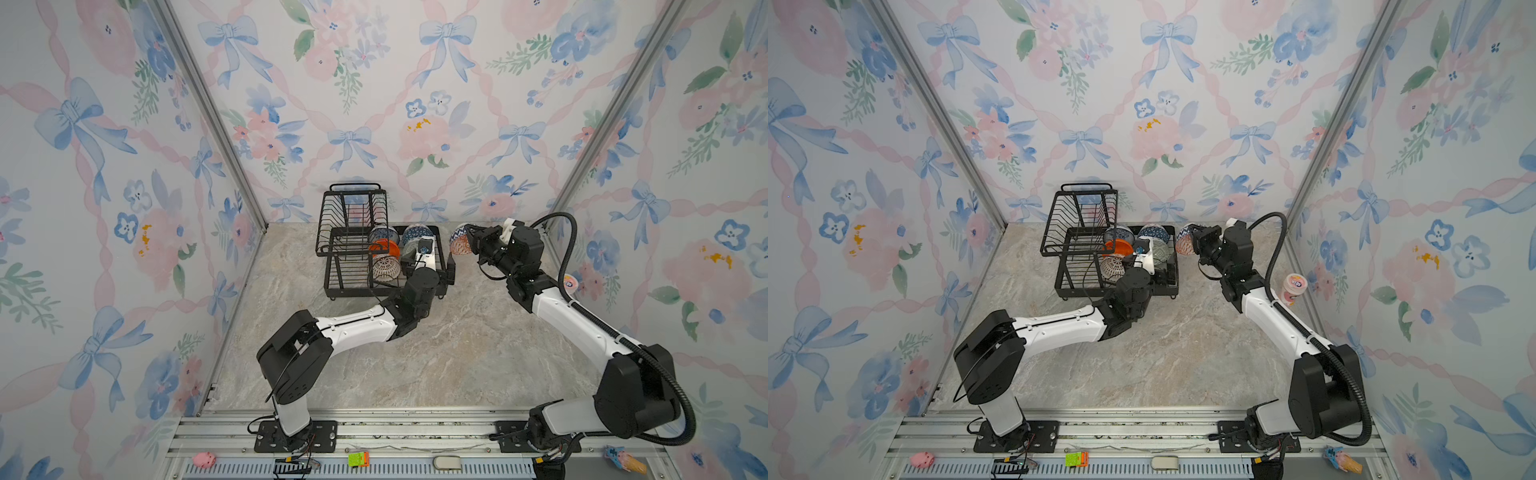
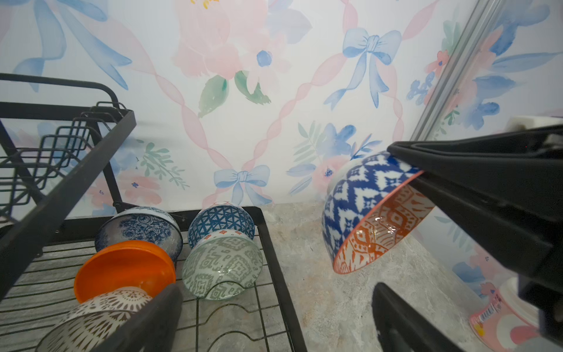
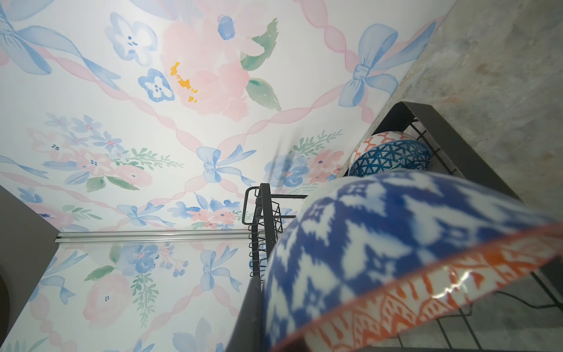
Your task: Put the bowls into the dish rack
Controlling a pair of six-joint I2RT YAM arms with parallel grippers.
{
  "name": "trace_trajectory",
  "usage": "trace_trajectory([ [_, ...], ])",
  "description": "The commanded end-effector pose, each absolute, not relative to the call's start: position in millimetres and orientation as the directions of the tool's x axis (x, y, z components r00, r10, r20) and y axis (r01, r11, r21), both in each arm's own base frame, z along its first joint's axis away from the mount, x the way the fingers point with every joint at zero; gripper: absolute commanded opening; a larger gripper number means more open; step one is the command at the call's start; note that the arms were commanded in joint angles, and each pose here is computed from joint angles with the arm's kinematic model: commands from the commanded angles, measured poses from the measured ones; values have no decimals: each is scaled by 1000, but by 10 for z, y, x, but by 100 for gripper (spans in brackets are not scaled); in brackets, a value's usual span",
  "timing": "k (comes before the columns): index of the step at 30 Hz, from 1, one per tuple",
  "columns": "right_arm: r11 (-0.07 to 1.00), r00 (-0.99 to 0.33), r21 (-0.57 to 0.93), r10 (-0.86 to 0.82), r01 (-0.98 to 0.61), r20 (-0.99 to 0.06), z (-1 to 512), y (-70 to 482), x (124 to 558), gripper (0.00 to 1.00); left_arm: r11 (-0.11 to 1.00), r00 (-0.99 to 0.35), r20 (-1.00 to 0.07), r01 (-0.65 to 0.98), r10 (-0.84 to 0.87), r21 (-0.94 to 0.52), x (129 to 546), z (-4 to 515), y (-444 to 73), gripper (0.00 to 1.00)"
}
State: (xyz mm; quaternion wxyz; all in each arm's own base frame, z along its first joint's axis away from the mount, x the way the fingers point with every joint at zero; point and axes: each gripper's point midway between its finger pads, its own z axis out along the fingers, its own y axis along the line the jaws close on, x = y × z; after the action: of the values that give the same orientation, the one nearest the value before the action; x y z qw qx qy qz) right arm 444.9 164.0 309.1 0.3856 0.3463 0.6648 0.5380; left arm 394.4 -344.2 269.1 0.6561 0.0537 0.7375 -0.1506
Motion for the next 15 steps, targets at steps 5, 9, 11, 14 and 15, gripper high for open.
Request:
trace_trajectory([
  [5,236,-468,971,854,-38,-226,3166,1740,4407,0,929,-301,-953,361,35,-80,3842,2679,-3254,98],
  [9,274,-495,962,833,-20,-247,3019,1916,4386,0,922,-320,-943,384,94,-38,3716,2666,-3061,98],
  [11,285,-509,958,823,-14,-252,2949,2007,4388,0,925,-329,-940,378,94,-40,3676,2643,-2918,98],
  [14,293,-530,956,809,-11,-254,2863,2151,4393,0,925,-339,-938,374,67,-69,3611,2571,-2718,98],
  [15,292,-534,956,808,-7,-250,2827,2190,4392,0,919,-329,-942,387,60,-77,3573,2557,-2679,98],
])
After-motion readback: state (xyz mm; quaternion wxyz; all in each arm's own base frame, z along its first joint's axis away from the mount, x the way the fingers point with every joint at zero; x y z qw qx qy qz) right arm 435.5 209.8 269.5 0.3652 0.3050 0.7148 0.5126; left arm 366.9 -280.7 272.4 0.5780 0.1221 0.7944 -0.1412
